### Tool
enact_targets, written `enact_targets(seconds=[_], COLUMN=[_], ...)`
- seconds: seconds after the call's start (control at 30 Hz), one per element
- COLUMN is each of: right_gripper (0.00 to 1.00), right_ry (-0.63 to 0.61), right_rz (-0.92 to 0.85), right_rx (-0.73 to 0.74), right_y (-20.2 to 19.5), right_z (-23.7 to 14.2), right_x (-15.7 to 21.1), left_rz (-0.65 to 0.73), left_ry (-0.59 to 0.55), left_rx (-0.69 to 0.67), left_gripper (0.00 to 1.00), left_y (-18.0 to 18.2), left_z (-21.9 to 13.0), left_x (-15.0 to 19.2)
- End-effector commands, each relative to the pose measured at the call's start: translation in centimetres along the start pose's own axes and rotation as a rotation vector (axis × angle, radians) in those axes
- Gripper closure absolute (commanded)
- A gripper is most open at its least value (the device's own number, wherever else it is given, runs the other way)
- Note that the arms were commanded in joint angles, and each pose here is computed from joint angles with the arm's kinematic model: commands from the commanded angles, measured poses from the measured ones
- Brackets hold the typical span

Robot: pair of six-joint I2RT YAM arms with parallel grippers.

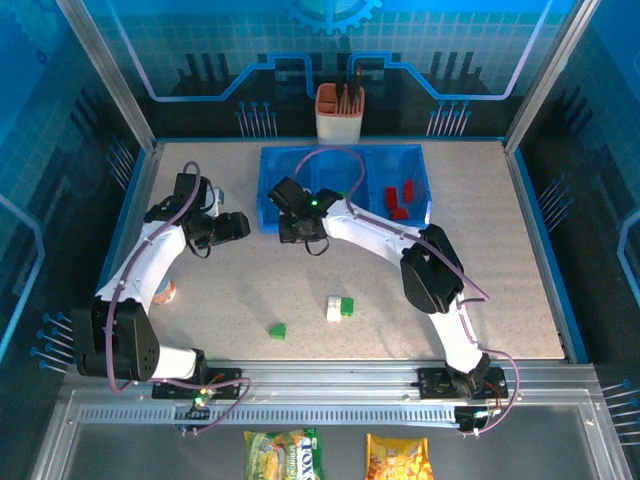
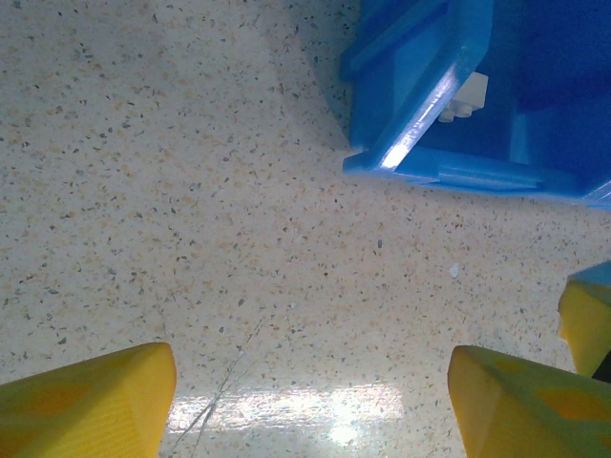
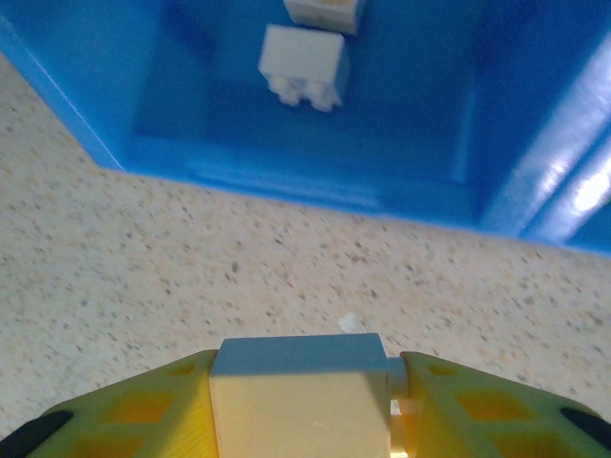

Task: Sort the legos into containers by color
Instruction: Pick up the lego from the center of the table, then place the lego in the container.

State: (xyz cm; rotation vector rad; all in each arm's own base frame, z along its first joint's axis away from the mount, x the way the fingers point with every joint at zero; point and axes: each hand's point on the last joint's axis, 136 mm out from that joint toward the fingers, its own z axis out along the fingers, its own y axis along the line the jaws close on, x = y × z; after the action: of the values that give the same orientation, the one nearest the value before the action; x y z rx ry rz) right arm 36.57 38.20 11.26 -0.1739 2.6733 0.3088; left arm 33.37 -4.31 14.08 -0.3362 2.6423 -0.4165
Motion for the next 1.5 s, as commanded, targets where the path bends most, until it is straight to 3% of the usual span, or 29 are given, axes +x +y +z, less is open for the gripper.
enact_targets(seconds=[0.0, 0.53, 0.97, 1.2, 1.47], right_gripper=[0.51, 0.51, 0.48, 0.40, 0.39], right_ry=[-0.029, -0.226, -0.197, -0.194, -0.214], right_rz=[-0.028, -0.006, 0.009, 0.013, 0.003], right_rx=[0.008, 0.212, 0.303, 0.306, 0.271], right_y=[0.9, -1.0, -2.9, -2.9, -2.1], right_z=[0.9, 4.0, 6.3, 5.5, 2.6], right_x=[-0.8, -6.1, -5.2, -5.4, -6.2], left_rz=[0.007, 0.008, 0.008, 0.008, 0.006], left_ry=[-0.003, -0.010, -0.011, -0.014, -0.010], left_rx=[0.016, 0.020, 0.024, 0.022, 0.031], left_gripper=[0.24, 0.24, 0.24, 0.24, 0.23], left_y=[-0.1, -0.2, -0.2, -0.2, -0.3], left_z=[-0.6, -0.7, -0.8, -0.8, -0.7], left_x=[0.3, 0.2, 0.3, 0.2, 0.3])
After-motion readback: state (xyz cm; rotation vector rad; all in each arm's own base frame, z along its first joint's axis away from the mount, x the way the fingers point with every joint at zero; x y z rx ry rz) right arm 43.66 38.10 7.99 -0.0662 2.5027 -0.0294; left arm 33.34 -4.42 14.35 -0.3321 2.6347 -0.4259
